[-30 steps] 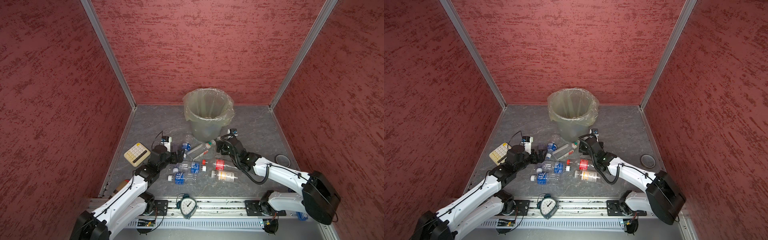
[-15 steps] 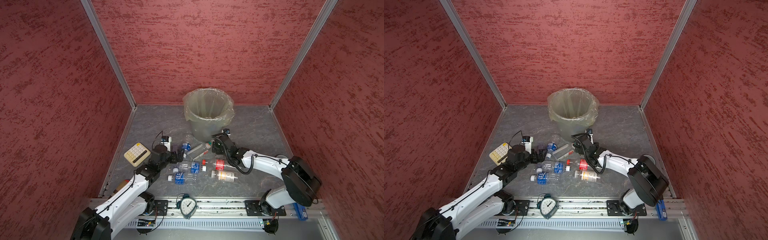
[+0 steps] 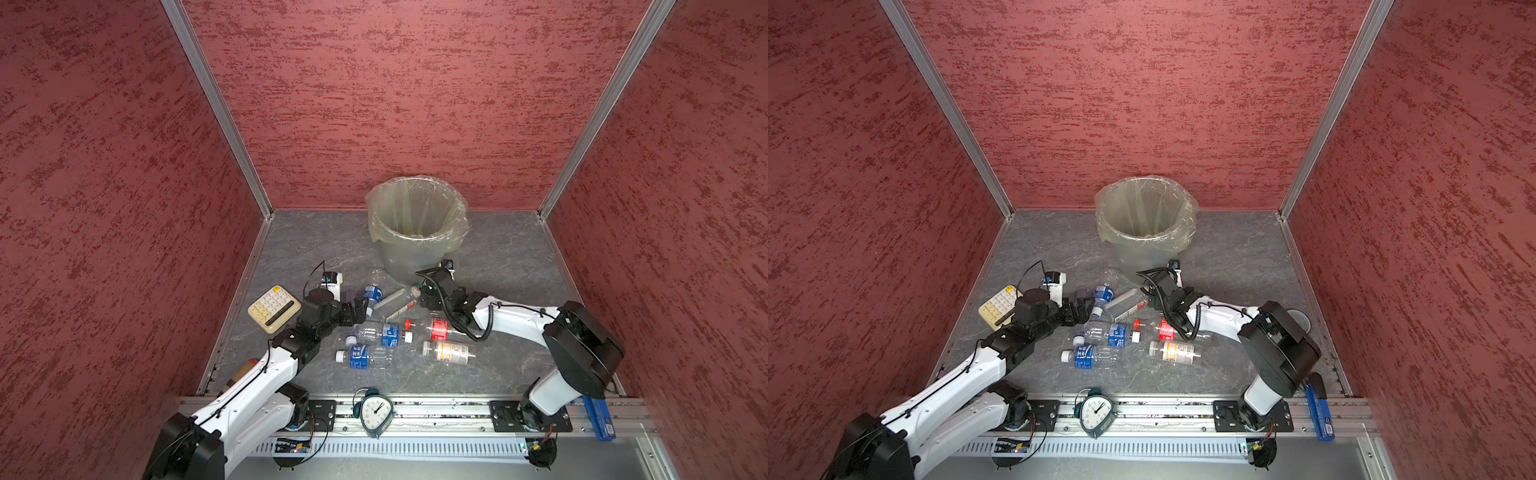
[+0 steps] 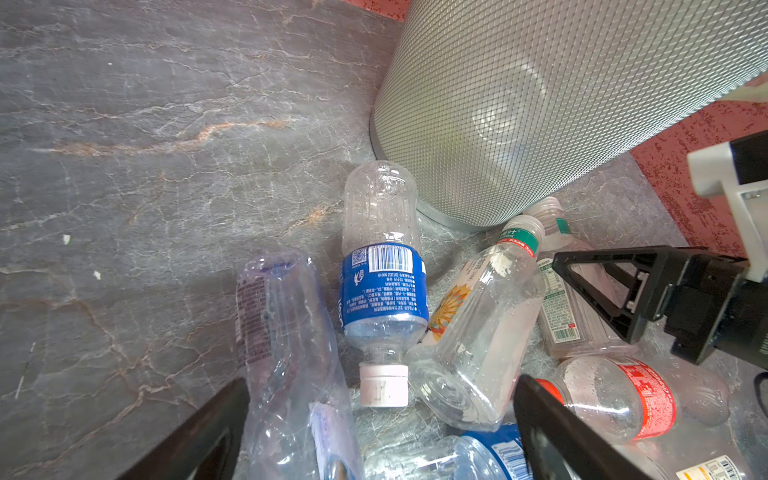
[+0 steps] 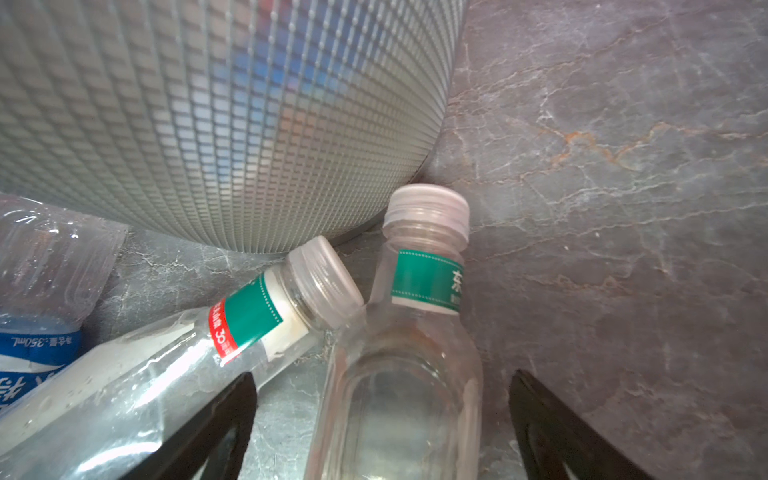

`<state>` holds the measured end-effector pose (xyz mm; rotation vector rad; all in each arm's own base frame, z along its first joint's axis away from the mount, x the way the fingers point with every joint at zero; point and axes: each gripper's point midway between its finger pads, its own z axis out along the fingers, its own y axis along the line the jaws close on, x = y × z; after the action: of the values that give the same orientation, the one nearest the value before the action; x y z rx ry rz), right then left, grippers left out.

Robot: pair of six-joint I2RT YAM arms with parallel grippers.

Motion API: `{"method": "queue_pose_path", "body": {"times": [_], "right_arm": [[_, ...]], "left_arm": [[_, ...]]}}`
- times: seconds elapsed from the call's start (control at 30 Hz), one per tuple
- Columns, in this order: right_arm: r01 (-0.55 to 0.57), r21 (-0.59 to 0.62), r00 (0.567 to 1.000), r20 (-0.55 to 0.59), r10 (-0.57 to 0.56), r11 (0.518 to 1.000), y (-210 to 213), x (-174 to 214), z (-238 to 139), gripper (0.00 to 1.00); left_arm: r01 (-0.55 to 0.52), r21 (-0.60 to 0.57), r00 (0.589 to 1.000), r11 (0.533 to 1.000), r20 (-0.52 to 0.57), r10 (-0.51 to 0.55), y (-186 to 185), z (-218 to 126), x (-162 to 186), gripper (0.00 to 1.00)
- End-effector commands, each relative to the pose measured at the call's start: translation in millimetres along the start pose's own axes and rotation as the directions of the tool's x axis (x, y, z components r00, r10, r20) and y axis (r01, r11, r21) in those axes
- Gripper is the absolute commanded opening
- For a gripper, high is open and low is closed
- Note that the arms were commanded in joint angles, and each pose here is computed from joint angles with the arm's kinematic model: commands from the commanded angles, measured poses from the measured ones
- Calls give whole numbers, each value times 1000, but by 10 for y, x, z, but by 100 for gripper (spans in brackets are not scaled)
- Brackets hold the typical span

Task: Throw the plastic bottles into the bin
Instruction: 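Lower the right gripper around the upright green-label bottle beside the bin and close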

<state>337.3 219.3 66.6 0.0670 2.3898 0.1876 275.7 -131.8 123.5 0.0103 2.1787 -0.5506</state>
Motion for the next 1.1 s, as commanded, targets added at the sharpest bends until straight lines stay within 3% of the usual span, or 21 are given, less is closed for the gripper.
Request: {"method": "queue_pose_path", "body": {"times": [0.0,0.3,0.7,1.07], "right_arm": [[-14,5,1000,-16,14,1000,40,5,11,93],[-7,17,999,-39,8,1000,21,73,55,81],[-10,53,999,-49,12,999,-41,110,80,76],[-20,82,1000,-18,21,996,-125,55,14,56]], "left_arm": [[9,15,1000,1000,23,-10,-24,-7,-69,99],[15,16,1000,1000,24,-15,-18,-4,-75,99],[25,2,1000,1000,7,-25,23,37,-56,99],[32,-1,999,999,-2,-32,39,69,-51,99]]}}
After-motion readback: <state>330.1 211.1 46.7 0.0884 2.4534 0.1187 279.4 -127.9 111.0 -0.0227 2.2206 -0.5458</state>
